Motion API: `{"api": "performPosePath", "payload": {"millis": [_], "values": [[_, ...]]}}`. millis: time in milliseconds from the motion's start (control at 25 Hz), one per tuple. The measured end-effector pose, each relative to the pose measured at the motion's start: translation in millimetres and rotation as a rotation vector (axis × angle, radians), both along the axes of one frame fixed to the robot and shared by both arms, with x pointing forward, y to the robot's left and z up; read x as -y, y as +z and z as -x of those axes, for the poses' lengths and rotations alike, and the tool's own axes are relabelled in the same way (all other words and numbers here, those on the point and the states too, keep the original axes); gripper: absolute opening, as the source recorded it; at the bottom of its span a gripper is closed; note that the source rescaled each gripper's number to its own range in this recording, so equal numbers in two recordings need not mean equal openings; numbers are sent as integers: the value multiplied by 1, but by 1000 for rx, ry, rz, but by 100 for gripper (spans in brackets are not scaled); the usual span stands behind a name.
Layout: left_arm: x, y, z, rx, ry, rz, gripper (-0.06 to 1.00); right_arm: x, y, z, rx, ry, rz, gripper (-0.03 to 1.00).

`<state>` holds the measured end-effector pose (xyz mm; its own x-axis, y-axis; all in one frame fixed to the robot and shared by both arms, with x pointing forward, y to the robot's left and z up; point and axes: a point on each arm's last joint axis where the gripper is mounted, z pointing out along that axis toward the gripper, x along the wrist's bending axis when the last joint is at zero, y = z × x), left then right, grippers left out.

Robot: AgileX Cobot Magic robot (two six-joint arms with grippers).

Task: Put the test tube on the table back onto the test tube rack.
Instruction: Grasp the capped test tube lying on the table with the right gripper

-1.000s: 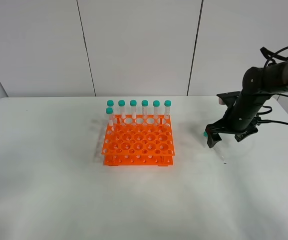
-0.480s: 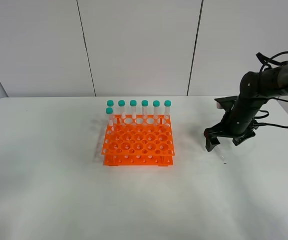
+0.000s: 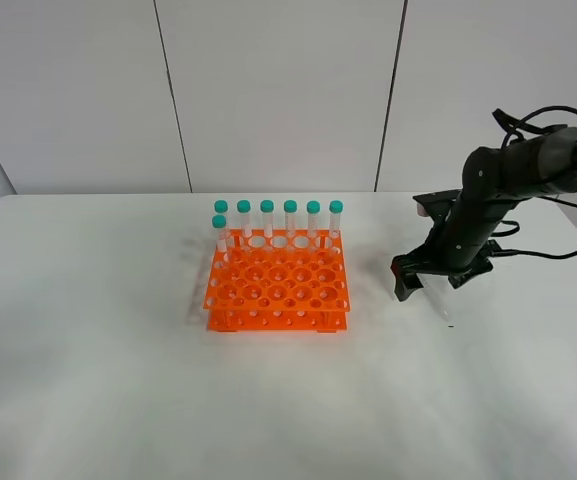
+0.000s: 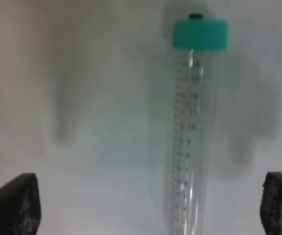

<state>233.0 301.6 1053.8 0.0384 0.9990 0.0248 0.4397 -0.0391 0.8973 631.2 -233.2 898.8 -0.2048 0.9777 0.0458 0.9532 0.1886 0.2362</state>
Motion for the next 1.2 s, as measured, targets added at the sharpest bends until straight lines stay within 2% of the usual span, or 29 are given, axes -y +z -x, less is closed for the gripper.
{"api": "performPosePath", "payload": {"millis": [360,480,640,1000,1040,1200], "values": [[0,0,0,0,0,0,88,6,-1,-1,-4,-33,-2,100],[0,0,0,0,0,0,88,13,-10,-1,-29,-50,2,100],[0,0,0,0,0,0,88,14,-21,0,-60,-29,11,100],[0,0,0,0,0,0,88,14,-20,-1,-52,-29,8,99],[0,0,0,0,0,0,88,14,-20,-1,-52,-29,8,97],[0,0,0,0,0,0,88,14,-21,0,-62,-29,9,48]]}}
